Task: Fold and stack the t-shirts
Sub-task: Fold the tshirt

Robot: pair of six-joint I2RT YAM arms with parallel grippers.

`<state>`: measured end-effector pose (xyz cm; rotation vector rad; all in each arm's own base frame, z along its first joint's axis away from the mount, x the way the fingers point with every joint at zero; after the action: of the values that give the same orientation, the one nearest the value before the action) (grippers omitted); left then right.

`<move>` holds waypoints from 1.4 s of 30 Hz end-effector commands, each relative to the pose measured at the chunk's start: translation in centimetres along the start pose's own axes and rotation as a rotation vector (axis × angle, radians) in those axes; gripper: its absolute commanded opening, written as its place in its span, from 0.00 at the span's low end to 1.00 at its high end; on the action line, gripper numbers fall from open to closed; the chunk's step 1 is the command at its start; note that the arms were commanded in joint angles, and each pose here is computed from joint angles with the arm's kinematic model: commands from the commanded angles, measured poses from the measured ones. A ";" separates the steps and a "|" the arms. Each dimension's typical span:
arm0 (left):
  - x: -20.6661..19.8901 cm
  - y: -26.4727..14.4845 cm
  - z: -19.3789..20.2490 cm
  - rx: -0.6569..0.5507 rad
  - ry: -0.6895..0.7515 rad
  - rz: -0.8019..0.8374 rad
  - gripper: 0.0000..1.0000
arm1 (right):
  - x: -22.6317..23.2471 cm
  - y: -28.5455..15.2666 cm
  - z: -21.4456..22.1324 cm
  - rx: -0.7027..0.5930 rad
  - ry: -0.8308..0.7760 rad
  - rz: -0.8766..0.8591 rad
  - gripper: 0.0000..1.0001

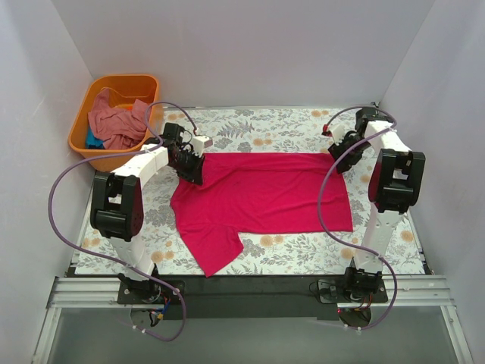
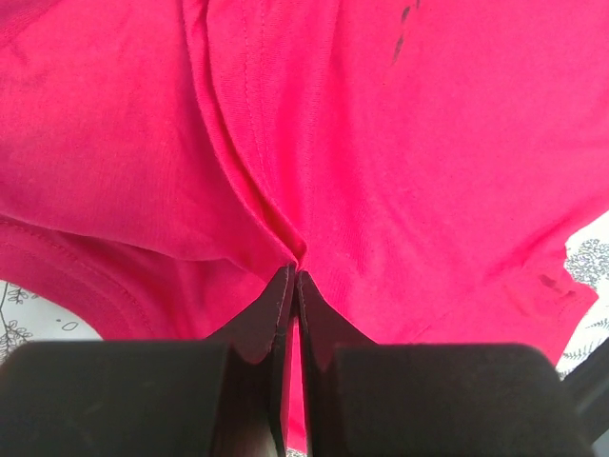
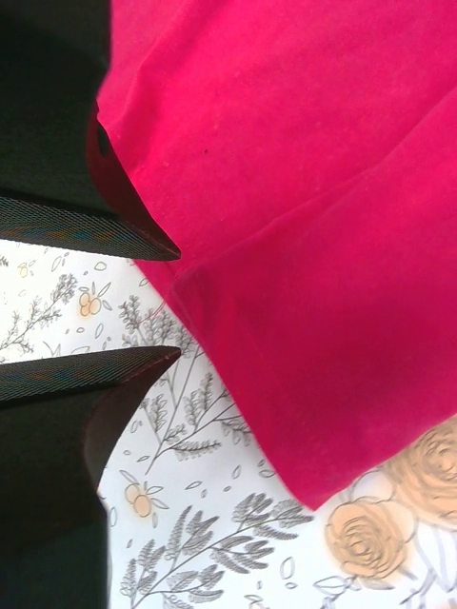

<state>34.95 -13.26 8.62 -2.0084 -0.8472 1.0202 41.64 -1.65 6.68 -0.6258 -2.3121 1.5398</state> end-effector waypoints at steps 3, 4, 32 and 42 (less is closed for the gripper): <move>0.2 -1.1 -1.0 -0.037 0.036 -0.034 0.00 | 0.3 -1.1 -1.6 -0.010 -0.086 0.011 0.48; 0.2 -1.2 -1.1 -0.040 0.039 -0.034 0.00 | 0.6 -0.7 -1.7 -0.003 -0.093 0.001 0.48; -0.8 1.6 -8.7 -0.169 0.113 0.055 0.33 | -0.9 0.7 -0.4 0.078 -0.107 0.015 0.01; -1.2 6.1 -9.9 -0.137 0.143 0.067 0.38 | -0.8 0.4 -0.6 0.071 -0.109 0.020 0.01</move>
<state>43.34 -19.51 6.43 -2.1502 -0.7873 0.9109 41.92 -1.21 4.62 -0.5421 -2.2688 1.6699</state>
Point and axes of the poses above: each gripper's point midway between its finger pads, its own y axis out along the fingers, its own x axis along the line the jaws close on, z = x × y, the point moved 2 cm from there along -y, back along the fingers, and after that the axes turned 11 degrees about -y, right-handed, at the moved point
